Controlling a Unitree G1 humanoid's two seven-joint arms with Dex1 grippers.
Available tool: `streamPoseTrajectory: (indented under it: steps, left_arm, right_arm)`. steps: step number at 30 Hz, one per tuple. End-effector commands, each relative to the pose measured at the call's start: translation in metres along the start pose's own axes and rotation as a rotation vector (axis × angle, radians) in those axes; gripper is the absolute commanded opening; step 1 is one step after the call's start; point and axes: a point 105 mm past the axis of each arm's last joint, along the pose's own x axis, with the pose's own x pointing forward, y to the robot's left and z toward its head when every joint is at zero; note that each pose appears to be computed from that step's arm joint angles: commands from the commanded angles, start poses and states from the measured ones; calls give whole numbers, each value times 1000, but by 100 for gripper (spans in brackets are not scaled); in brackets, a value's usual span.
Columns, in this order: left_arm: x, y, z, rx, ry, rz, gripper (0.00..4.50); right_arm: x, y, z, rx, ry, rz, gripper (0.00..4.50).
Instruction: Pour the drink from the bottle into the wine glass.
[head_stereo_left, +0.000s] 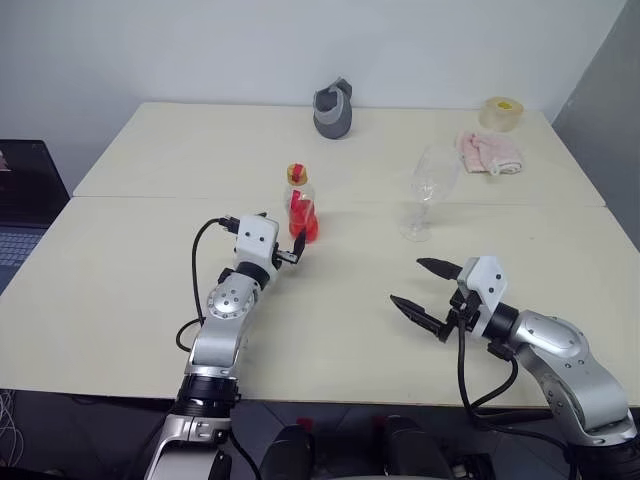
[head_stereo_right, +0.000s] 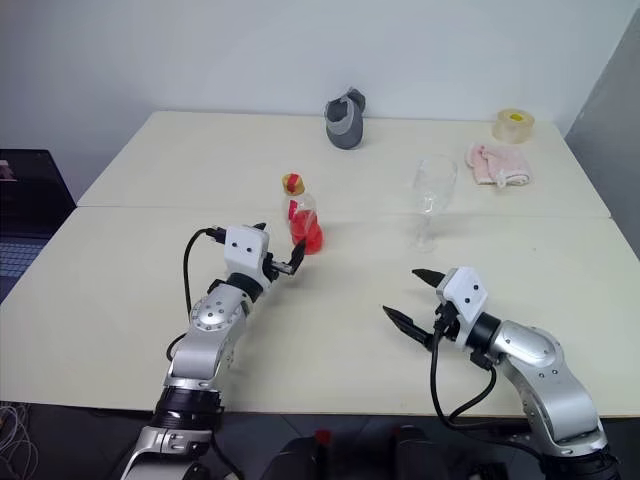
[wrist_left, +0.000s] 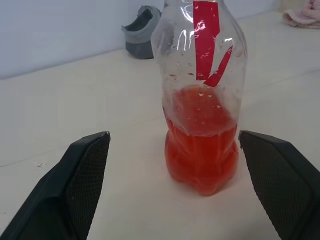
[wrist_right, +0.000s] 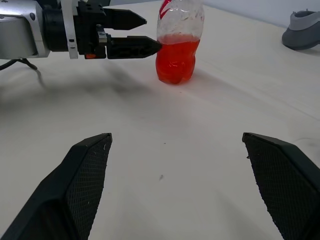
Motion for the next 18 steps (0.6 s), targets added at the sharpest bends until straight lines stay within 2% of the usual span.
streamPoseTrajectory:
  steps: [1,9,18]
  left_arm:
    - [9,-6,11,1,-55,-28,441]
    - [26,-13,11,-22,-74,-49,441]
    - [46,-8,11,-24,-92,-31,441]
  right_arm:
    - [0,1,17,-48,-41,-2,448]
    - [-6,3,17,-54,-22,-21,448]
    - [-9,5,19,-57,-13,-29,448]
